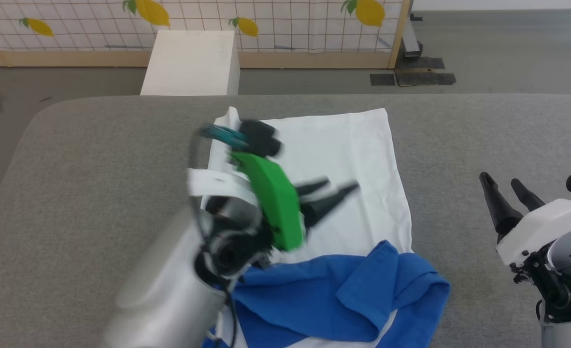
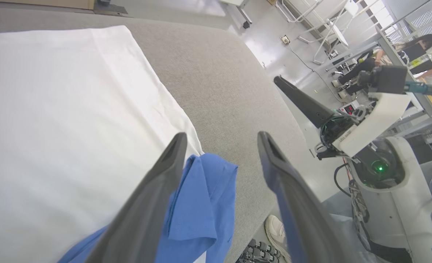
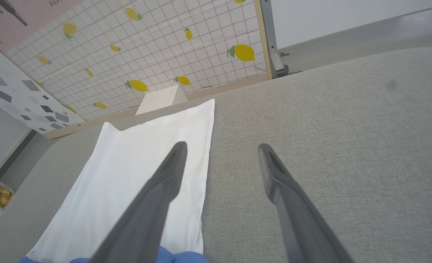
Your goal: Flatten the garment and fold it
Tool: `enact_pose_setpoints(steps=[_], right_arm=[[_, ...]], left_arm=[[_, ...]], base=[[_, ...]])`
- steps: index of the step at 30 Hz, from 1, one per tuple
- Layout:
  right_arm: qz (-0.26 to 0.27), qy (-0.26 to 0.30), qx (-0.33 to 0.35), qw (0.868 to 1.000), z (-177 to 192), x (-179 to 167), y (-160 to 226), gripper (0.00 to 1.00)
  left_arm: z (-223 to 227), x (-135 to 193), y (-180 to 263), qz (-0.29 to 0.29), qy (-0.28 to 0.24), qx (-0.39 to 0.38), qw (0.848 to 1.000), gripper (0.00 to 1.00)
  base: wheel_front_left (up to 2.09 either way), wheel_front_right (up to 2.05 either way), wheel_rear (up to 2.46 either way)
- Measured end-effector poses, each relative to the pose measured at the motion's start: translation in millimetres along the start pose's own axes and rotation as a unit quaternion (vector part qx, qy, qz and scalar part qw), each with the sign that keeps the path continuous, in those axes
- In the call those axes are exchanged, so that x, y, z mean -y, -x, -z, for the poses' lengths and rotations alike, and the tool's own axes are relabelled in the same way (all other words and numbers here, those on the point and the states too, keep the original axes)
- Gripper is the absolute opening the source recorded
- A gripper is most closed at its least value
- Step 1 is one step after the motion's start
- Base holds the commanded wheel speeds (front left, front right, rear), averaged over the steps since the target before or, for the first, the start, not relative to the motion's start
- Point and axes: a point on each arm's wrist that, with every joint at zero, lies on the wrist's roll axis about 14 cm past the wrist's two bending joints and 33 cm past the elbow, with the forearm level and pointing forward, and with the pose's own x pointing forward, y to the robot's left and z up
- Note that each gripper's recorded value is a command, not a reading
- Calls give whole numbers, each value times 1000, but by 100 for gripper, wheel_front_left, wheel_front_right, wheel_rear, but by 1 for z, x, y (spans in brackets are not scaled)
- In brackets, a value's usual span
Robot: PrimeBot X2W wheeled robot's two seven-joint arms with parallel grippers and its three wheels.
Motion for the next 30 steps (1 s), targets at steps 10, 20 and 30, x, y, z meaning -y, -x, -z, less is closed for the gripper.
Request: enact_pose_setpoints(steps=[10, 20, 30], right_arm=[[-23, 28, -3, 999, -8, -16, -14, 100], [-34, 95, -39, 994, -25, -31, -70, 100], [-20, 187, -178, 966, -8, -44, -155, 100]], left_arm=[[-96, -116, 99, -207, -72, 276, 936, 100], [-100, -180, 159, -321, -124, 406, 847, 100], [-74, -219, 149, -355, -111, 393, 841, 100]], base=[[0, 0, 0], [0, 0, 0], [0, 0, 0]])
